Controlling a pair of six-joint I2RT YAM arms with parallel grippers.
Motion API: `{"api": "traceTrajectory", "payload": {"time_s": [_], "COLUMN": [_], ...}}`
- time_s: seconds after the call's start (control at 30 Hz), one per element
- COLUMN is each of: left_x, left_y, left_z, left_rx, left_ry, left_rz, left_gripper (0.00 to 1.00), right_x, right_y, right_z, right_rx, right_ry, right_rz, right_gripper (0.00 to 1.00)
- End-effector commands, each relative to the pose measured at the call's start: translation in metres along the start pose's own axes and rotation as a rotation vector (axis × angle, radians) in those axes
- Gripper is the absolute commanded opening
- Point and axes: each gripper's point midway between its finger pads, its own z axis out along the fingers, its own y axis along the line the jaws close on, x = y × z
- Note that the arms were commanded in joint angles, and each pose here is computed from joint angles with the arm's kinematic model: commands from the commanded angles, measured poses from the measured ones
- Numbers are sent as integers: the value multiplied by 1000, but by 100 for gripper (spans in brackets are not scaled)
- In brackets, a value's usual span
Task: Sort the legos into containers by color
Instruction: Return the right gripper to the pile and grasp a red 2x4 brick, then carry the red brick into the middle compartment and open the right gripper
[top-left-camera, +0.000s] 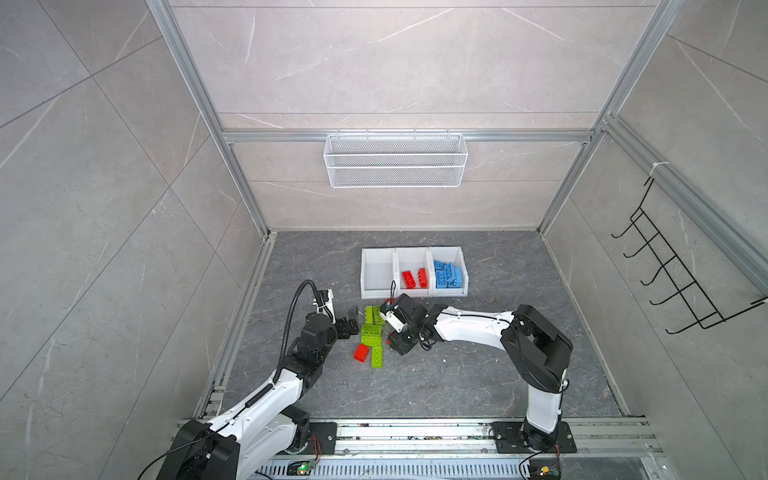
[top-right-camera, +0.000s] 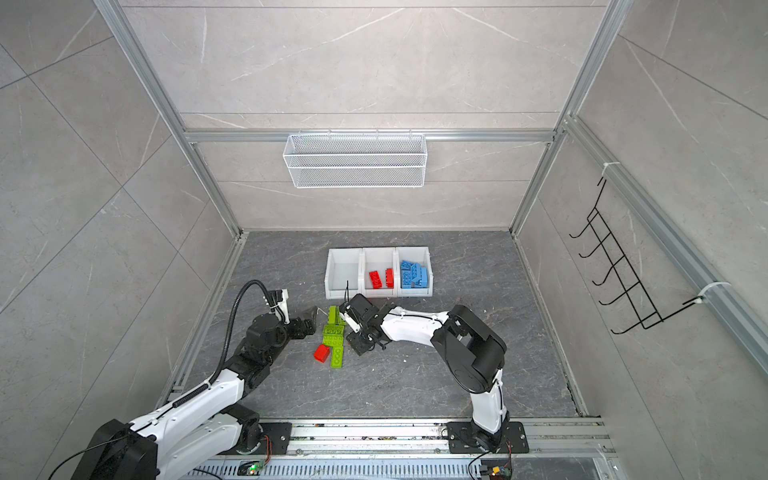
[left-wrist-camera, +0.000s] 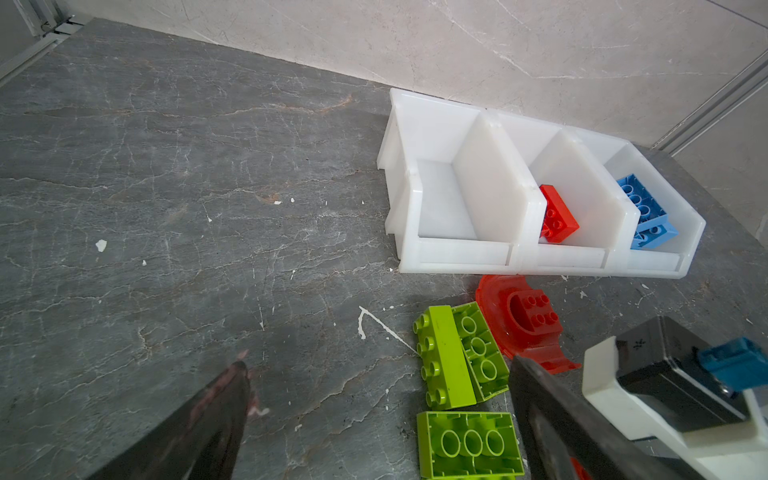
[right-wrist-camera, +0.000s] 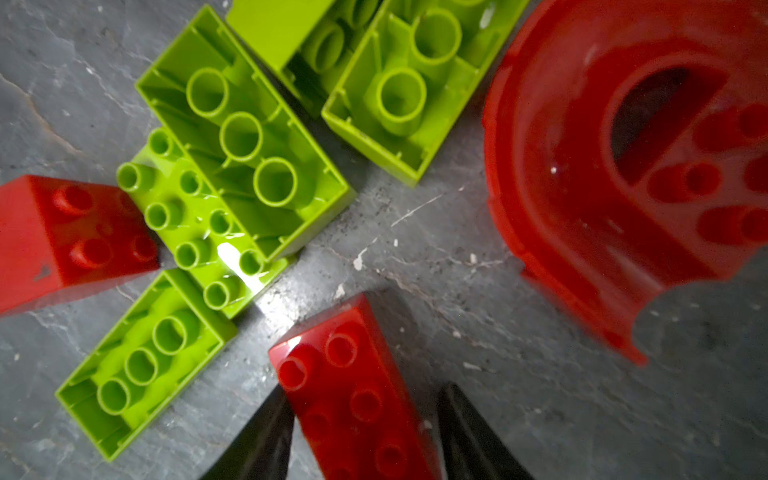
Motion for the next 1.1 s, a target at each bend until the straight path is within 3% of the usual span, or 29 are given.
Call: {"api": "traceTrajectory", "payload": {"time_s": [0.0,0.4,0.67,0.83,1.07], "left_x": [-19,-19,-22,-24,-26], "left_y": [-4,-5,-5,-6,-5], "left_z": [-1,-1,-3,-7,-10], "left_rx": [7,11,11,24,19], "left_ry": [-57,-54,-65,-81,-97], "left_rz": [2,1,-3,-2,-12], "left_gripper": [99,99,99,99,99], "right_x": [0,-12,-31,-55,-91], "right_y": [0,-6,-26,-63,-136], "right_z": [6,-5,-42,-73,-101], "right_rx": [20,63,129,80,135], "right_ry": [9,-62,-159,-245,-367], "right_rz": [4,62,133,276,406], "right_gripper": [54,34,25,25,27]}}
